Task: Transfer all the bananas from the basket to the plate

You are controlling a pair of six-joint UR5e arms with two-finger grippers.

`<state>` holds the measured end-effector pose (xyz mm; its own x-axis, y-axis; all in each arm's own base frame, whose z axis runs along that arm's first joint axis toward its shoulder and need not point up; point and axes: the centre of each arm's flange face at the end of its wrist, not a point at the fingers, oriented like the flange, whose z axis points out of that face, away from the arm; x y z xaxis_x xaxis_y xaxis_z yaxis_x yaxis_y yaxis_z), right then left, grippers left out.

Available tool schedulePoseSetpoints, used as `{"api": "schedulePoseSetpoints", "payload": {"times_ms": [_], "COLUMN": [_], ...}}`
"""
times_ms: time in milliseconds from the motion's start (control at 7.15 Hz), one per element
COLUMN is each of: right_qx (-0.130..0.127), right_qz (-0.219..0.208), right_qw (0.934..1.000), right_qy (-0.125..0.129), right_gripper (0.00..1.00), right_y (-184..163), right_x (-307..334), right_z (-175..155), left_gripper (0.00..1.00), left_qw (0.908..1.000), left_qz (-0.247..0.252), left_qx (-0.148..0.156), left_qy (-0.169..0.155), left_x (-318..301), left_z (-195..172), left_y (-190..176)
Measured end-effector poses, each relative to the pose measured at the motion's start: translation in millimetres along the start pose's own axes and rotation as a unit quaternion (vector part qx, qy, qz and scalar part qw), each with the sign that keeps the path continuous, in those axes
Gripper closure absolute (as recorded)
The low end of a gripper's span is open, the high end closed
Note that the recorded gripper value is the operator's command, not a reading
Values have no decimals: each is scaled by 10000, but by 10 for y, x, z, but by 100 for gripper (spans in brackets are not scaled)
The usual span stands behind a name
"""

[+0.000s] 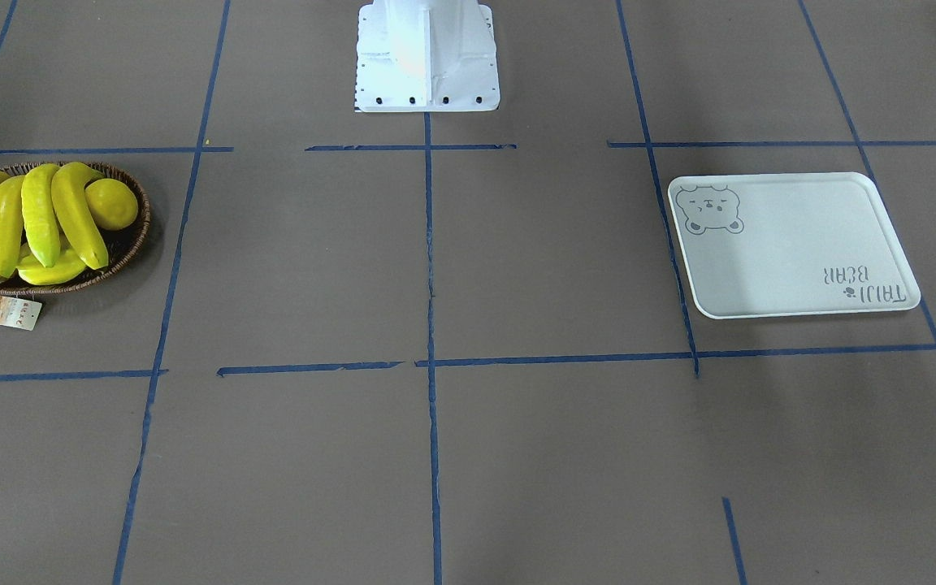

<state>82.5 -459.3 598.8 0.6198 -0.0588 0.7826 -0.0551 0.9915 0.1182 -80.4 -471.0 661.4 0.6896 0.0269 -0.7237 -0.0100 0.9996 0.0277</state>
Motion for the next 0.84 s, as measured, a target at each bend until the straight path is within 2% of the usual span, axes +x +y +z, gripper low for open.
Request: {"api": "schedulePoseSetpoints", "payload": {"times_ms": [280,420,699,839], "right_qx": [-18,-17,114,62], "right_qz": [57,181,114,129], "right_qw": [9999,9998,9999,9999], "right_qy": [-137,-115,57,81], "right_gripper": [1,1,1,1], "right_y": [62,206,571,721], "right_x": [-627,-931,-1099,-1135], "right_z": [-3,78,347,506], "left_gripper": [0,0,0,0], "left_qw": [9999,9997,9993,9992], "left_qz": [-12,-19,-22,-19], "left_qx": [9,16,26,31], "left_qy": [104,225,379,399], "left_x": [15,39,73,80], "left_z": [0,2,0,-4], "left_y": [22,46,59,61]}}
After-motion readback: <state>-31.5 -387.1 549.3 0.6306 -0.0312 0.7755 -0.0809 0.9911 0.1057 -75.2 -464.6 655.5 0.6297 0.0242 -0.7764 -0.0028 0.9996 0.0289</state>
